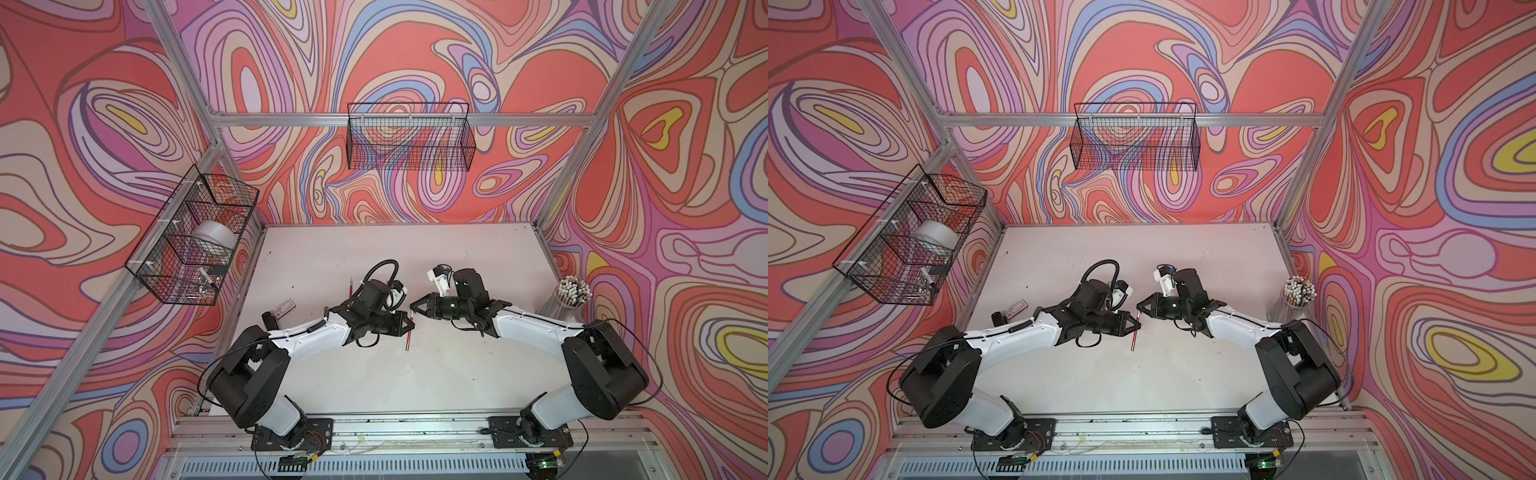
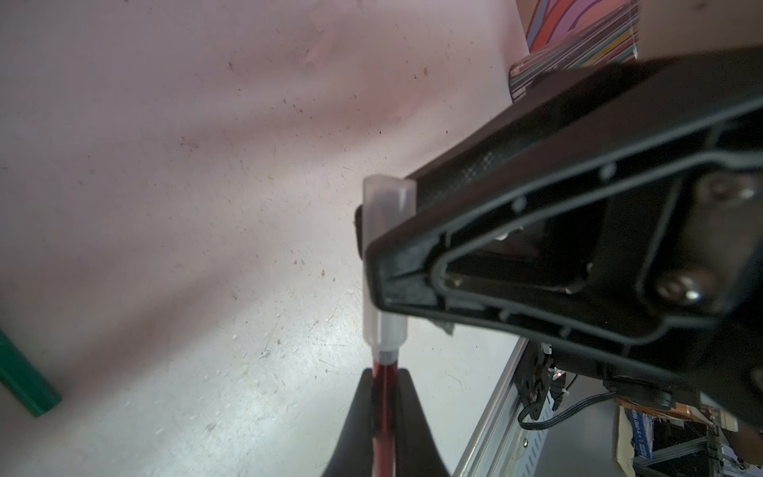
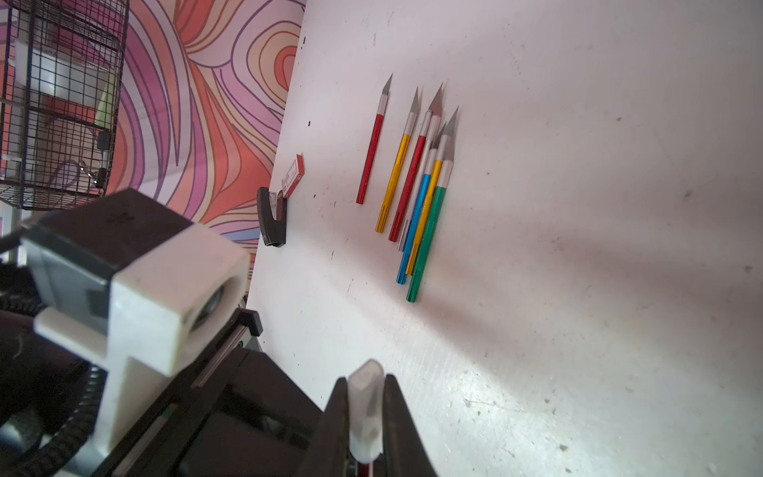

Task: Remove protective caps from carving knives
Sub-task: Remove the protective sleeve from the carving knife, then place the protective sleeve at the center of the board.

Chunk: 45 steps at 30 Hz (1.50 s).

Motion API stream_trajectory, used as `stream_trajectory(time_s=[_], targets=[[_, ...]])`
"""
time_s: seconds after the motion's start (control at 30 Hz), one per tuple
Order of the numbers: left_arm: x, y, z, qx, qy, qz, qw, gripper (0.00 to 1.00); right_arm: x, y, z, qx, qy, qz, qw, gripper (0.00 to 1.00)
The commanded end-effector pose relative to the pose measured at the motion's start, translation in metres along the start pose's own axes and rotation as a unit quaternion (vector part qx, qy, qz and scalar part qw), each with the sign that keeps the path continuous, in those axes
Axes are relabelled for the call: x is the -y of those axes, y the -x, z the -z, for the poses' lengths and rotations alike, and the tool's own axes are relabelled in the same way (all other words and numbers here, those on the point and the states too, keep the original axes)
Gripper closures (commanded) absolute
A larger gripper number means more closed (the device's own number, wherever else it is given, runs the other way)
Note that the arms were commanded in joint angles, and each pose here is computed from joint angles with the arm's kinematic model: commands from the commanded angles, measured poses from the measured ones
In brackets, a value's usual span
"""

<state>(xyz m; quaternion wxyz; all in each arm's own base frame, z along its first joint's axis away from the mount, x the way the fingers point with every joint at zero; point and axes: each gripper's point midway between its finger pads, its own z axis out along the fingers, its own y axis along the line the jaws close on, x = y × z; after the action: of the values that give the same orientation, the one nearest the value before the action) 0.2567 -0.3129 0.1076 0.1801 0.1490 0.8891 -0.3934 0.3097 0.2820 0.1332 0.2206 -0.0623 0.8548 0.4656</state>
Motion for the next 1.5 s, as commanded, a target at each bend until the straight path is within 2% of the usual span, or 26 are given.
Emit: stream_trajectory(time_s=[0.0, 0.27, 0.77, 0.8, 0.9, 1.07, 1.47], targets=[[0.006, 0.003, -0.001, 0.004, -0.015, -0.003, 1.0, 0.99, -0.008, 0.012, 0.003, 0.02, -0.002, 0.018, 1.0, 0.89], [0.002, -0.003, 0.0, -0.001, -0.01, -0.002, 1.0, 1.0, -0.008, 0.026, 0.005, 0.048, -0.015, 0.018, 0.999, 0.95], [-0.004, -0.016, -0.001, -0.009, -0.01, 0.008, 1.0, 1.0, -0.013, 0.061, 0.004, 0.093, -0.035, 0.018, 0.995, 0.95], [-0.004, -0.016, -0.001, -0.008, -0.009, 0.008, 1.0, 1.0, -0.011, 0.062, 0.004, 0.094, -0.043, 0.016, 0.995, 0.95], [-0.007, -0.014, 0.001, -0.003, 0.003, 0.011, 1.0, 1.0, 0.016, 0.062, 0.006, 0.085, -0.124, 0.007, 0.989, 0.95], [-0.009, -0.011, 0.005, 0.002, 0.018, 0.011, 1.0, 1.0, 0.056, 0.047, 0.01, 0.035, -0.222, 0.008, 0.974, 0.94], [-0.012, -0.007, 0.013, 0.011, 0.041, 0.003, 0.999, 1.0, 0.127, 0.014, 0.03, -0.04, -0.358, -0.005, 0.933, 0.93]])
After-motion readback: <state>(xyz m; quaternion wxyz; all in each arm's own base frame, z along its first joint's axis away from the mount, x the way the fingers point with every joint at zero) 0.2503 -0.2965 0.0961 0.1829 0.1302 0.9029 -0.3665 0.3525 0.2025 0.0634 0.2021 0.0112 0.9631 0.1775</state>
